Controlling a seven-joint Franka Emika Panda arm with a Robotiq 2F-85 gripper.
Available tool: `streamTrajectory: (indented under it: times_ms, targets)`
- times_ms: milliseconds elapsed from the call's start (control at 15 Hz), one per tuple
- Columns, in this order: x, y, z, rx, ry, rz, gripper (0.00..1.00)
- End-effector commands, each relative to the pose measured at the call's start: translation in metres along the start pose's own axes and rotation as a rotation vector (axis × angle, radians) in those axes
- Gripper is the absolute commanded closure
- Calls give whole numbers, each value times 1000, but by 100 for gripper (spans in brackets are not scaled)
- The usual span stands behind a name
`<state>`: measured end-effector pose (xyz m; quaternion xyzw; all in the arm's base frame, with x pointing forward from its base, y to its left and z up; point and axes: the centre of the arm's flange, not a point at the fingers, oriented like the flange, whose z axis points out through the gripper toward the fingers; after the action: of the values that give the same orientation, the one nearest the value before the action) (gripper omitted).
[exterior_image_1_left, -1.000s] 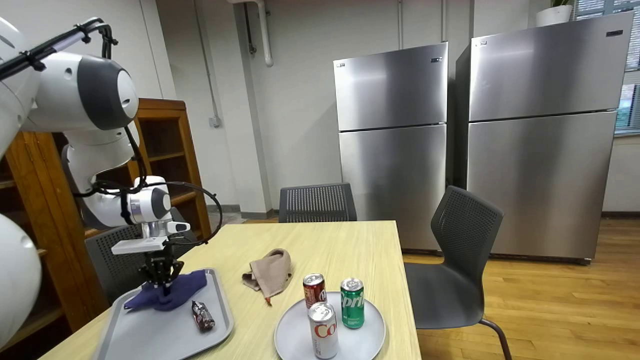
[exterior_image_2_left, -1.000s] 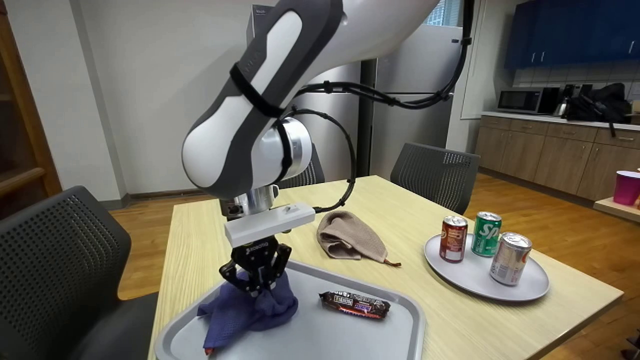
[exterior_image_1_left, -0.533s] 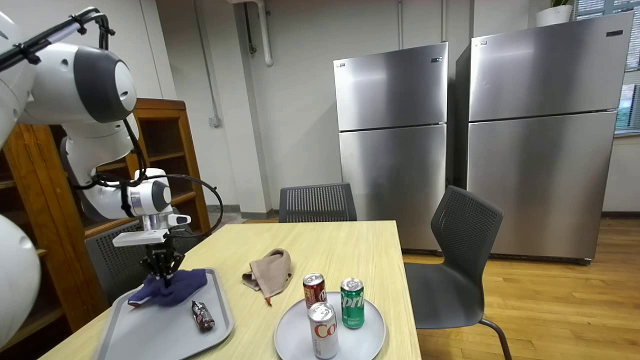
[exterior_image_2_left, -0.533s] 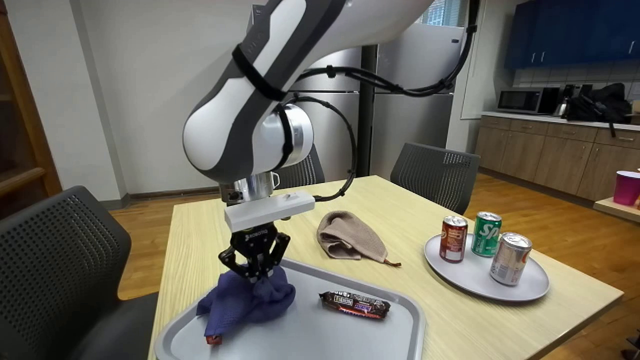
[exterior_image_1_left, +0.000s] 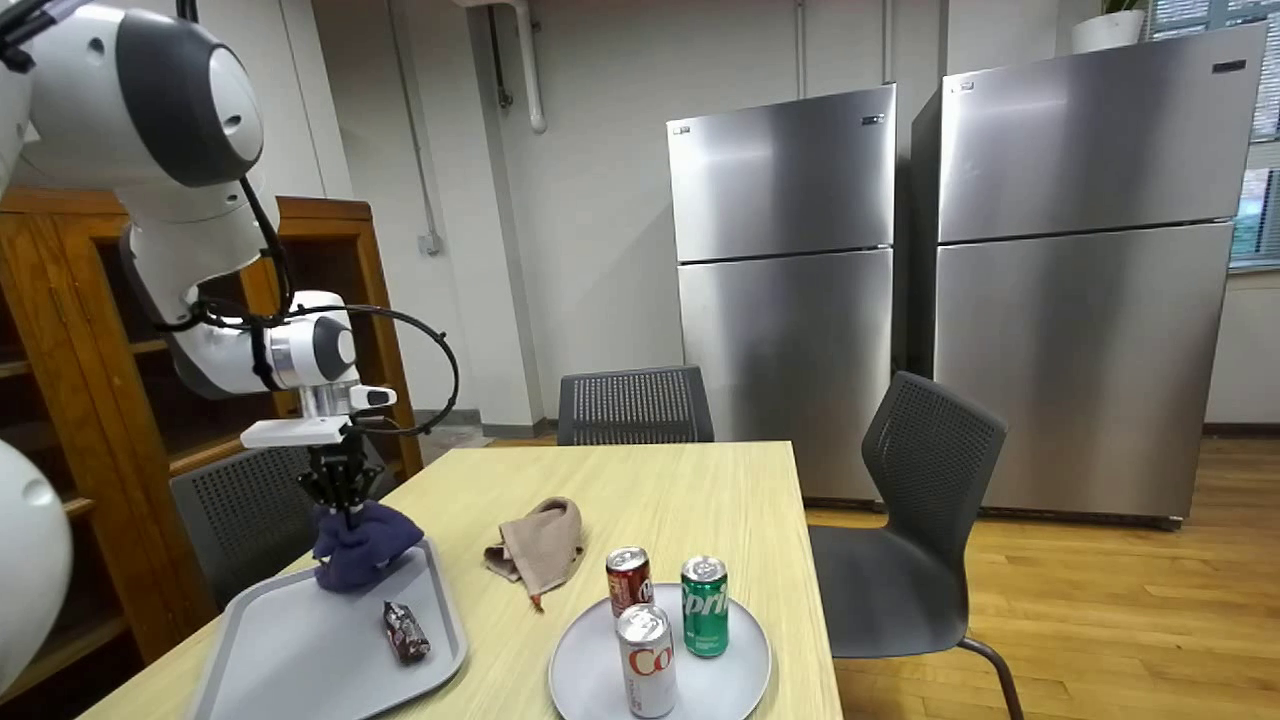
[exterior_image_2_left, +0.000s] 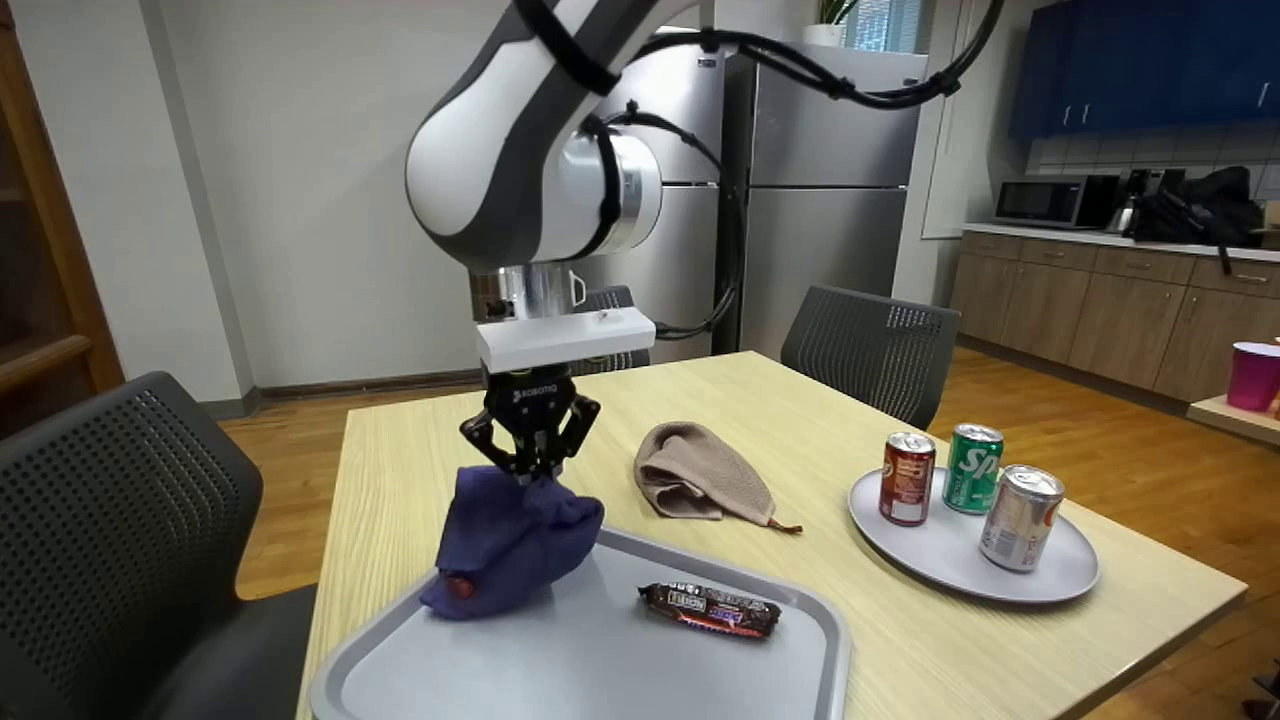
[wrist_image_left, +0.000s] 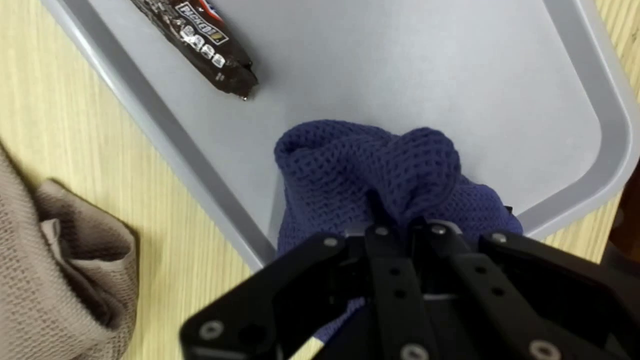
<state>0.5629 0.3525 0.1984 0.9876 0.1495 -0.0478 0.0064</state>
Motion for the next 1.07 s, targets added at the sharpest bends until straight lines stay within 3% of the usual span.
streamTrajectory:
  times_ms: [0, 400, 1000]
  targets:
    - [-12, 33, -32, 32, 45, 52, 98]
    - [3, 94, -55, 56, 111, 166, 98]
    - [24, 189, -60, 91, 180, 326, 98]
